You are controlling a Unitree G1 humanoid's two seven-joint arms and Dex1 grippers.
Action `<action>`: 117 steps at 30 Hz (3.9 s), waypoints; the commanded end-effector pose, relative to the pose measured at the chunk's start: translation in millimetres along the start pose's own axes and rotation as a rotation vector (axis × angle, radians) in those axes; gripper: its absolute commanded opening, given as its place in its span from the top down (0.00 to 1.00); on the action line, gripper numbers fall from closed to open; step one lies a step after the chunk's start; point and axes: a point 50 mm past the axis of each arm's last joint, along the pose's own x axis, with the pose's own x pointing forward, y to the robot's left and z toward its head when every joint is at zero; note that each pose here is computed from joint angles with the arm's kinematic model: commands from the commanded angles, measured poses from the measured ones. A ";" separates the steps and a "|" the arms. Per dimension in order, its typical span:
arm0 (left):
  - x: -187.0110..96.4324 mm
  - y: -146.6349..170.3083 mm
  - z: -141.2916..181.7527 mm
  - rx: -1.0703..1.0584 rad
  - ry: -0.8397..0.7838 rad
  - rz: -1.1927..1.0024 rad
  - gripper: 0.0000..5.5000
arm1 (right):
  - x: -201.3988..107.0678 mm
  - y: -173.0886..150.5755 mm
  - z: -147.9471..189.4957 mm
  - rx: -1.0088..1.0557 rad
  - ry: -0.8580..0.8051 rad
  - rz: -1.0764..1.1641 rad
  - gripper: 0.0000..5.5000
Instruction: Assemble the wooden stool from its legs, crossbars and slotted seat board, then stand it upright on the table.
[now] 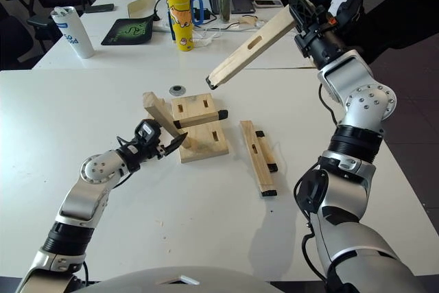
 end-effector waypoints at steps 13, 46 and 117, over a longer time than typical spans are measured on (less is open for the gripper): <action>-52.1 6.2 -4.2 -0.198 -0.037 0.286 0.42 | -2.7 23.8 -14.0 -0.232 0.158 -0.163 0.81; -29.1 28.6 12.8 -0.088 -0.167 0.570 0.42 | -47.2 -14.6 -95.1 -0.163 0.195 -0.331 0.81; -69.0 64.5 82.3 -0.310 -0.379 0.097 0.42 | -47.4 -23.1 -150.8 -0.554 0.229 -0.159 0.81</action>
